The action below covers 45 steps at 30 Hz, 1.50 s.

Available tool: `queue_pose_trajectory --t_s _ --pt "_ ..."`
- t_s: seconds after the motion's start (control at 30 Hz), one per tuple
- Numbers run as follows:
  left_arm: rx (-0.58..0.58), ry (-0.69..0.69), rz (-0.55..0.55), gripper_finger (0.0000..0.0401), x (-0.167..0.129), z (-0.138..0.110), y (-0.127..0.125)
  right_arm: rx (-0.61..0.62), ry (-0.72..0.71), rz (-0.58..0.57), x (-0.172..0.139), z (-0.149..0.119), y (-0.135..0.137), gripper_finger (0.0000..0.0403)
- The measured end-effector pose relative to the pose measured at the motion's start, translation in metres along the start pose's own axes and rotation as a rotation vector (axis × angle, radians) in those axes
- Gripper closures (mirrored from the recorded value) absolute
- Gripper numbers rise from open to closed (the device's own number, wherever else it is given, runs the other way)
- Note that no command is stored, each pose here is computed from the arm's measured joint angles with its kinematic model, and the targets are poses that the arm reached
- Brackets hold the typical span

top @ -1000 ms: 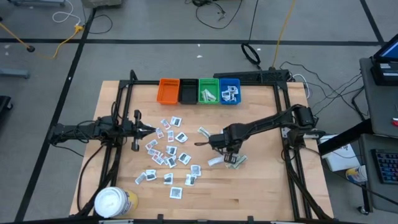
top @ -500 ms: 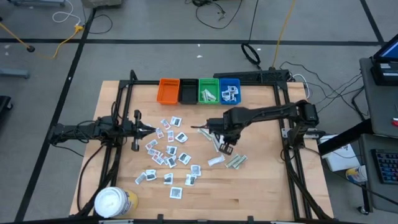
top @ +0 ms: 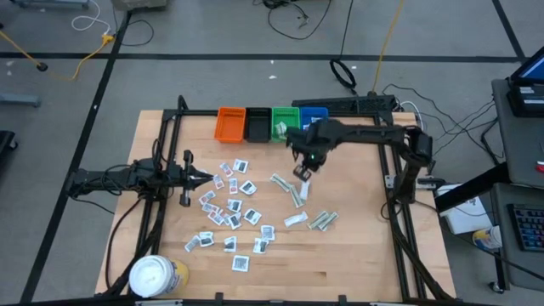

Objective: Pick & Place First Aid Supplies
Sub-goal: Put the green bandage into the green bin

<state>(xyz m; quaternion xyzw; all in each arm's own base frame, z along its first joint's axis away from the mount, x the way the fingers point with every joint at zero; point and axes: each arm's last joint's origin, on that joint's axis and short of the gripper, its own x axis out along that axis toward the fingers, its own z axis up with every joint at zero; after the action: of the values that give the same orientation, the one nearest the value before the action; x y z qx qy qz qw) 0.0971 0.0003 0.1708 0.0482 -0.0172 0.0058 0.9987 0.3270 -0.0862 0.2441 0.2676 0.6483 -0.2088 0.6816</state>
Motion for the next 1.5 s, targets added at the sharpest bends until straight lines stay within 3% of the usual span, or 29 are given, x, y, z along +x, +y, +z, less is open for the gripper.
queue_pose_trajectory --t_s 0.23,0.43,1.03,1.33,1.5 --pt "0.000 0.000 0.000 0.0364 0.000 0.000 0.000 0.163 -0.024 -0.004 -0.004 0.019 -0.048 0.0400" --pt "0.000 0.000 0.000 0.0364 0.000 0.000 0.000 0.235 -0.050 0.007 -0.008 0.028 -0.072 0.0401" --pt "0.000 0.000 0.000 0.0364 0.000 0.000 0.000 0.297 -0.131 0.024 -0.020 0.130 -0.096 0.0402" --pt "0.000 0.000 0.000 0.0364 0.000 0.000 0.000 0.312 -0.182 0.058 -0.022 0.151 -0.104 0.0403" --pt "0.000 0.000 0.000 0.0364 0.000 0.000 0.000 0.294 -0.209 0.064 -0.006 0.163 -0.103 0.0403"
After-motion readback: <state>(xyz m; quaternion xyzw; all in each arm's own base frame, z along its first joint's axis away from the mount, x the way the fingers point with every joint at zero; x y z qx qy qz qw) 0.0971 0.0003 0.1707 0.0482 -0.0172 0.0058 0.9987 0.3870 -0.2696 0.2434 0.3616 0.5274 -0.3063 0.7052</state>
